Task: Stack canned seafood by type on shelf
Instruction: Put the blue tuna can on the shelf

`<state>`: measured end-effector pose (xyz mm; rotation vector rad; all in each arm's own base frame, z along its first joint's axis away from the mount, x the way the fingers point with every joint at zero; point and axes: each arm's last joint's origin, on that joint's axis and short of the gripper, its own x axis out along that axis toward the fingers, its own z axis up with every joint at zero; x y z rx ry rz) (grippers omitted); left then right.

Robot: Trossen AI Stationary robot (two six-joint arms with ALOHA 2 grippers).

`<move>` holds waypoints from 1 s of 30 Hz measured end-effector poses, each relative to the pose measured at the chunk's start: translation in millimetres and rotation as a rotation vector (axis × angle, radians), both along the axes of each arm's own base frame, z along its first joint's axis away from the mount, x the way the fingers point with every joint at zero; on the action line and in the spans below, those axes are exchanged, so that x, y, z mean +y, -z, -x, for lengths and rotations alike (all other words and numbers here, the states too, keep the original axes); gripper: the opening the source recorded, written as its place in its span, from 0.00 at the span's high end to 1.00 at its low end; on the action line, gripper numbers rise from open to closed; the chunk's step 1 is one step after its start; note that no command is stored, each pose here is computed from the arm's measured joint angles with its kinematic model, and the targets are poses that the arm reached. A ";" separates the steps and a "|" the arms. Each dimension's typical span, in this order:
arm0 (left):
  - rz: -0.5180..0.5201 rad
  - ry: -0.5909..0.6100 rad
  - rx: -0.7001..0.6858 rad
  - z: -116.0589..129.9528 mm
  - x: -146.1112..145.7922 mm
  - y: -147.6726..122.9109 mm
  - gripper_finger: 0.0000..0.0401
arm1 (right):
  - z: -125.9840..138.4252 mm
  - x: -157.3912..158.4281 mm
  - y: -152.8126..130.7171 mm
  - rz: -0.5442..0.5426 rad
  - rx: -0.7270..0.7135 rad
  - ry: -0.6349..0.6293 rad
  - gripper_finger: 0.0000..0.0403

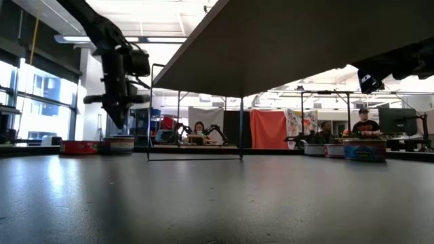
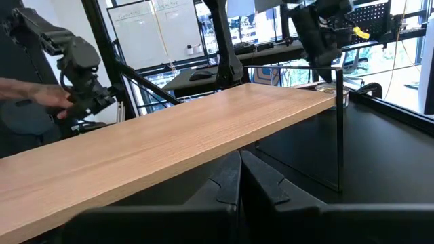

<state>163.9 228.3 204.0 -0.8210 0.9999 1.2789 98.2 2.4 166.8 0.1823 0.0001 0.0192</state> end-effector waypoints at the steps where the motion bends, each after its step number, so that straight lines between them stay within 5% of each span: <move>1: -0.007 -0.011 0.010 -0.9 0.4 1.4 1.00 | 0.0 0.0 0.1 0.000 0.000 0.000 1.00; 6: -0.075 -0.046 0.016 -6.1 1.2 9.9 1.00 | 0.0 0.0 0.0 0.000 0.000 0.000 1.00; 12: -0.041 -0.097 0.002 -2.1 -6.2 32.2 1.00 | 0.0 0.0 0.1 0.000 0.000 0.000 1.00; 30: 0.056 0.135 -0.021 -24.9 -100.6 29.8 1.00 | 0.0 0.0 0.1 0.000 0.001 0.000 1.00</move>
